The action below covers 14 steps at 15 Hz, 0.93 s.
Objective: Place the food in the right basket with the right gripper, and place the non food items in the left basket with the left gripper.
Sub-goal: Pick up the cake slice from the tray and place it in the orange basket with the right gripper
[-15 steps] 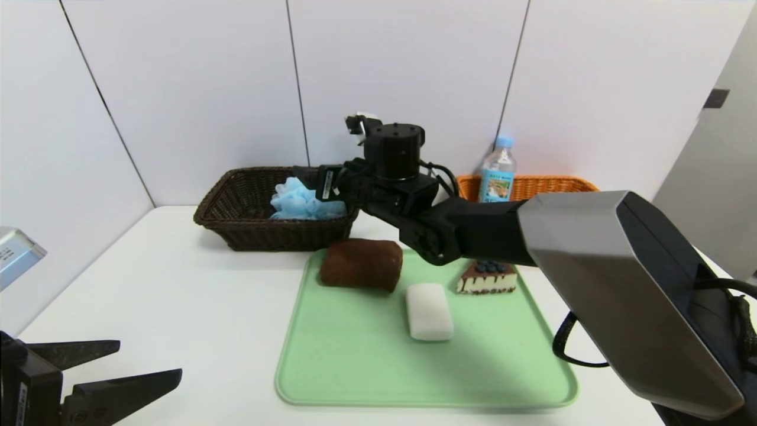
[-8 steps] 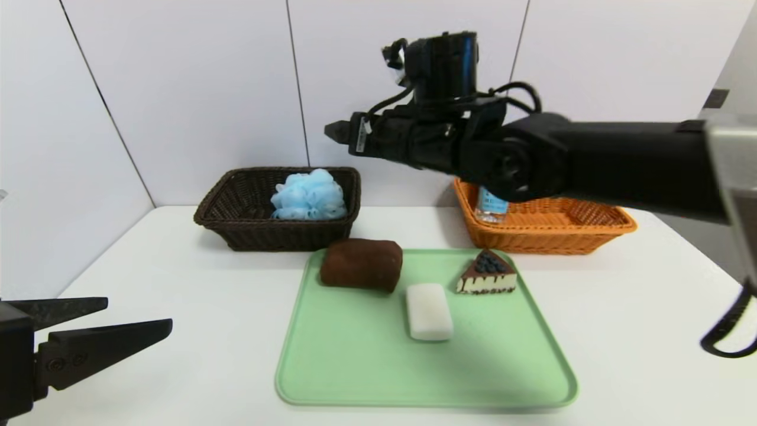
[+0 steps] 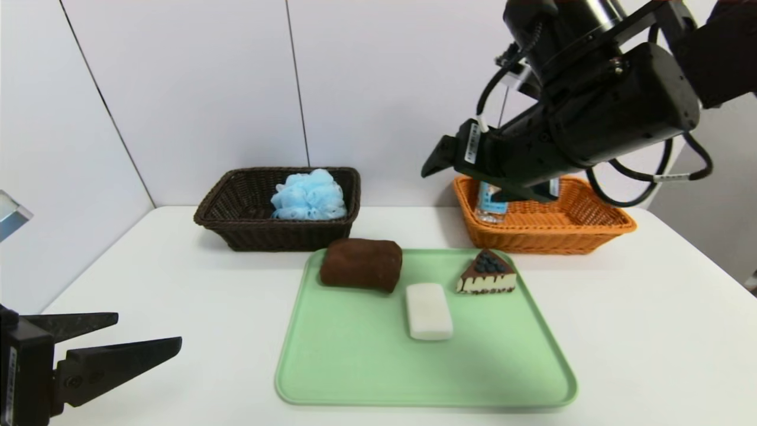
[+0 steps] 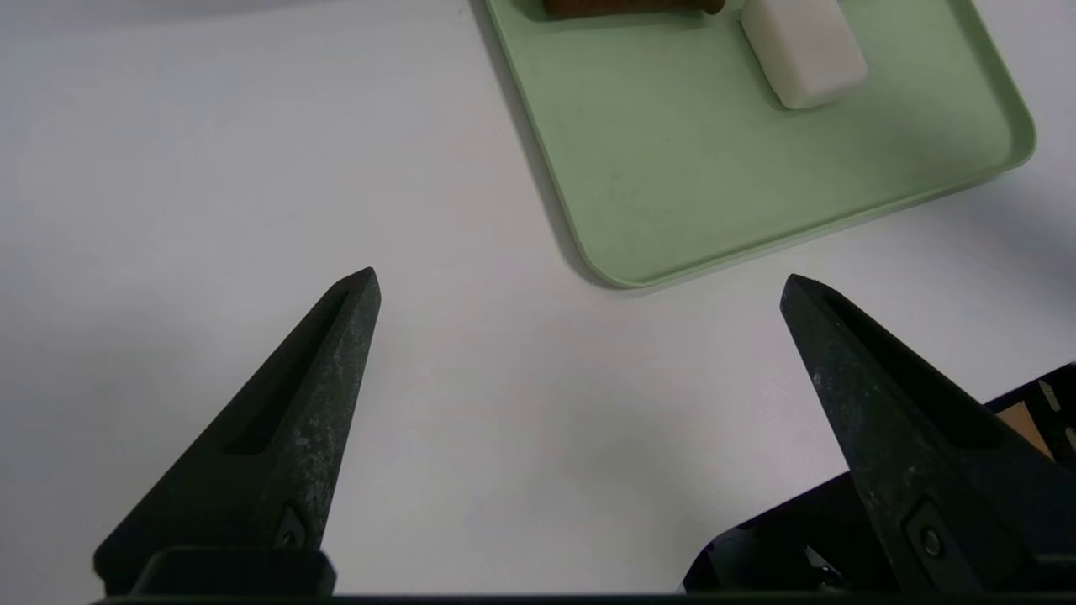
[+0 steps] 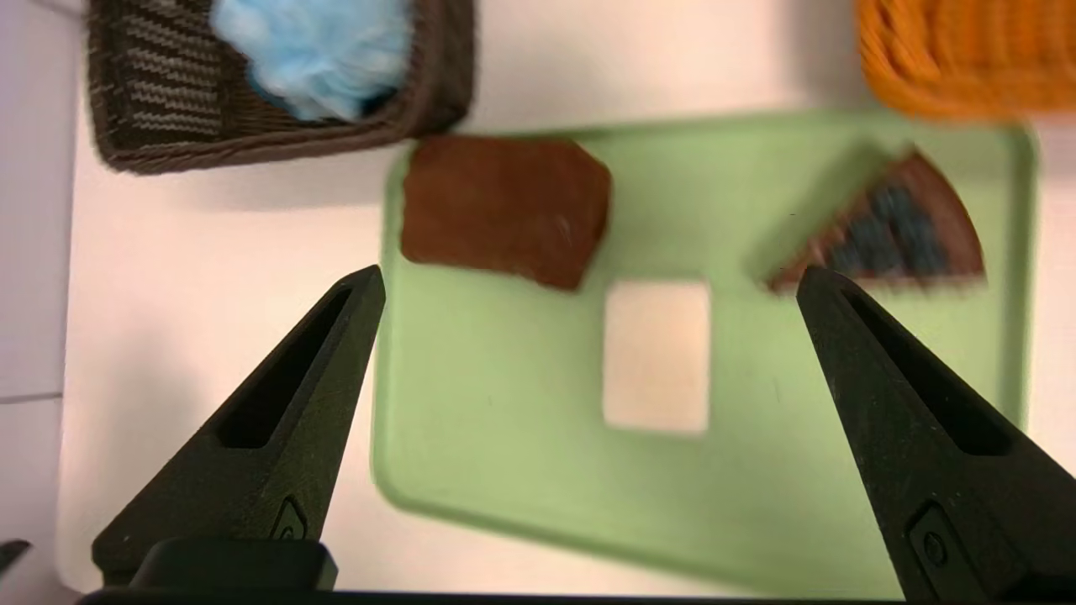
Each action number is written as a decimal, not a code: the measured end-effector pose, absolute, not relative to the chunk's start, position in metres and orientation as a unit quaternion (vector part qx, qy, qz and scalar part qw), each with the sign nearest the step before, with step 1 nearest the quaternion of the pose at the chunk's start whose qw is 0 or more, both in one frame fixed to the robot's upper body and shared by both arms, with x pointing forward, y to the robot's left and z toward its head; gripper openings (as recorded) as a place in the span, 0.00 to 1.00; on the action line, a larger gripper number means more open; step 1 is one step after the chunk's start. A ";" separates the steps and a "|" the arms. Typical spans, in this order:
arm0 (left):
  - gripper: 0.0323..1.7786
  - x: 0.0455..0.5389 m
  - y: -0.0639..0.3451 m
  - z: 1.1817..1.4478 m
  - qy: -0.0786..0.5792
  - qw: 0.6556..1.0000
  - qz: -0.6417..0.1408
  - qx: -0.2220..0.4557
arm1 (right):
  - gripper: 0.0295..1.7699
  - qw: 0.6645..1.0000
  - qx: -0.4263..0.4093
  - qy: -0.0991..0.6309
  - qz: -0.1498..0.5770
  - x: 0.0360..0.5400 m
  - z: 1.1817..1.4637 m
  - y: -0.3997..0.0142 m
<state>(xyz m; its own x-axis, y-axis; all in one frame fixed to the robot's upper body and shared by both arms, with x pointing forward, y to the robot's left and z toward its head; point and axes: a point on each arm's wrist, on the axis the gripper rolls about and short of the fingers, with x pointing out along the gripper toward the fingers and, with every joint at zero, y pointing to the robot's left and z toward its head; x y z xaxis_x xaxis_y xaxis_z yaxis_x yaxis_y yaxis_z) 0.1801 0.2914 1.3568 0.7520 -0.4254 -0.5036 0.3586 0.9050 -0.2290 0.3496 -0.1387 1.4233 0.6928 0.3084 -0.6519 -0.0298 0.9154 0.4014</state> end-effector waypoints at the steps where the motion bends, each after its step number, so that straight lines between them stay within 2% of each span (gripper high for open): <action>1: 0.95 0.178 0.291 1.356 0.283 0.933 -0.214 -0.058 | 0.96 0.889 0.211 0.402 0.066 0.347 1.422 -0.146; 6: 0.95 0.170 0.294 1.357 0.274 0.934 -0.222 -0.059 | 0.96 0.805 0.334 0.488 -0.047 0.361 1.401 -0.170; 10: 0.95 0.167 0.295 1.358 0.268 0.935 -0.223 -0.060 | 0.96 0.781 0.348 0.509 -0.098 0.384 1.376 -0.174; 14: 0.95 0.166 0.296 1.358 0.267 0.936 -0.223 -0.060 | 0.96 0.772 0.340 0.524 -0.118 0.395 1.360 -0.171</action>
<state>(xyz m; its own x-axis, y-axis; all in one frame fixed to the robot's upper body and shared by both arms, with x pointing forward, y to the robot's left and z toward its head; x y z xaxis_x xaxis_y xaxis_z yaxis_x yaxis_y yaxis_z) 0.1665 0.2957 1.3577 0.7578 -0.4497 -0.4728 0.3851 0.8932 -0.2323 0.3948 -0.1713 1.3595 0.4235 0.1732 -0.8892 0.5387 0.7411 0.4008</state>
